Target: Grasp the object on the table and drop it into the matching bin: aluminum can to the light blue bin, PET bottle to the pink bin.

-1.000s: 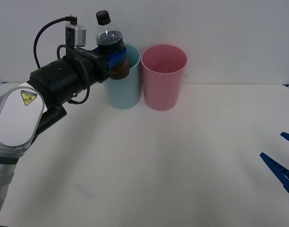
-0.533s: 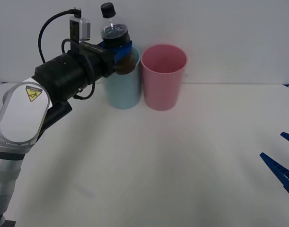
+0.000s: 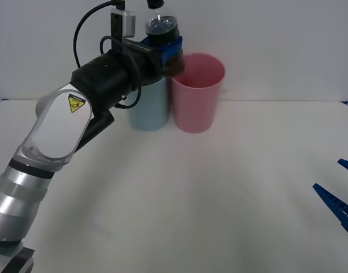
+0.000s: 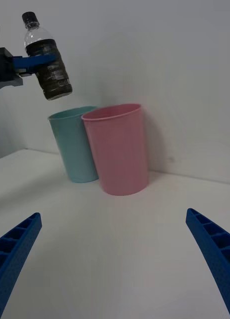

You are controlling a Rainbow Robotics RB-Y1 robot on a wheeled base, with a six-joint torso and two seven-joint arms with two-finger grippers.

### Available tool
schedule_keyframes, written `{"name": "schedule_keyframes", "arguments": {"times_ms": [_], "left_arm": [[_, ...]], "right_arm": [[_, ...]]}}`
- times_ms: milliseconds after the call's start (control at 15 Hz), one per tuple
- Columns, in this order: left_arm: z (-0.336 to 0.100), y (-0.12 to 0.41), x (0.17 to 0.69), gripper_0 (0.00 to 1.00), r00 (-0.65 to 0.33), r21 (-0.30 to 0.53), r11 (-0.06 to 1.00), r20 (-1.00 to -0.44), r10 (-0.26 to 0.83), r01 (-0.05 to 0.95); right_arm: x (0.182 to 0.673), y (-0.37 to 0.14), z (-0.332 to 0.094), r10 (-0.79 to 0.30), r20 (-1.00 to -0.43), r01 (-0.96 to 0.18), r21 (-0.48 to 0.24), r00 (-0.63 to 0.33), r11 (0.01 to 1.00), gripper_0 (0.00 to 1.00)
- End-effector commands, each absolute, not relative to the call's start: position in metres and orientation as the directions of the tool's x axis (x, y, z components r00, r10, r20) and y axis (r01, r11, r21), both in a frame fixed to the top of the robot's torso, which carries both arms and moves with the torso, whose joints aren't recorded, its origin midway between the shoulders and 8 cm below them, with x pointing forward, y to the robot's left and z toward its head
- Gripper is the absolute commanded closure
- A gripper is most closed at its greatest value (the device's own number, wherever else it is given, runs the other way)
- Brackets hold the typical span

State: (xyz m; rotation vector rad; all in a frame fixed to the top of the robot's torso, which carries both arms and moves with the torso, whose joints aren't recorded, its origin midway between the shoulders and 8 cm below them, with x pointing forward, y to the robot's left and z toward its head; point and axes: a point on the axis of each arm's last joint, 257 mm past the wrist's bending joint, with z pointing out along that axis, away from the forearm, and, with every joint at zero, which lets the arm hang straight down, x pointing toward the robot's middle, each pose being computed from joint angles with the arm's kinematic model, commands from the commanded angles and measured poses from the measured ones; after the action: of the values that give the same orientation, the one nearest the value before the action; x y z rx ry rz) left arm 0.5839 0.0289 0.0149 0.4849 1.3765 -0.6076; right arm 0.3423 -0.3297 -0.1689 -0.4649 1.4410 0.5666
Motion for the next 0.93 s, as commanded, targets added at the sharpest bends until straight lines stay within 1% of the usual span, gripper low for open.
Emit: {"name": "schedule_keyframes", "arguments": {"times_ms": [67, 267, 467, 800, 933], "left_arm": [[0.018, 0.011, 0.601, 1.0, 0.116, -0.016, 0.767, -0.986, -0.117, 0.642], [0.02, -0.003, 0.621, 1.0, 0.149, 0.01, 0.784, -0.983, -0.105, 0.62], [0.016, -0.013, 0.641, 0.99, 0.163, 0.035, 0.804, -0.984, -0.077, 0.594], [-0.002, -0.038, 0.664, 0.99, 0.14, 0.093, 0.8, -0.99, 0.012, 0.592], [-0.003, -0.047, 0.668, 0.99, 0.129, 0.094, 0.798, -0.991, 0.02, 0.595]], "right_arm": [[0.342, -0.33, -0.169, 0.082, -0.996, -0.618, 0.039, 0.041, 0.785, 0.0], [0.342, -0.33, -0.169, 0.082, -0.996, -0.618, 0.039, 0.041, 0.785, 0.0], [0.342, -0.33, -0.169, 0.082, -0.996, -0.618, 0.039, 0.041, 0.785, 0.0], [0.342, -0.33, -0.169, 0.082, -0.996, -0.618, 0.039, 0.041, 0.785, 0.0], [0.342, -0.33, -0.169, 0.082, -0.996, -0.618, 0.039, 0.041, 0.785, 0.0]]}}
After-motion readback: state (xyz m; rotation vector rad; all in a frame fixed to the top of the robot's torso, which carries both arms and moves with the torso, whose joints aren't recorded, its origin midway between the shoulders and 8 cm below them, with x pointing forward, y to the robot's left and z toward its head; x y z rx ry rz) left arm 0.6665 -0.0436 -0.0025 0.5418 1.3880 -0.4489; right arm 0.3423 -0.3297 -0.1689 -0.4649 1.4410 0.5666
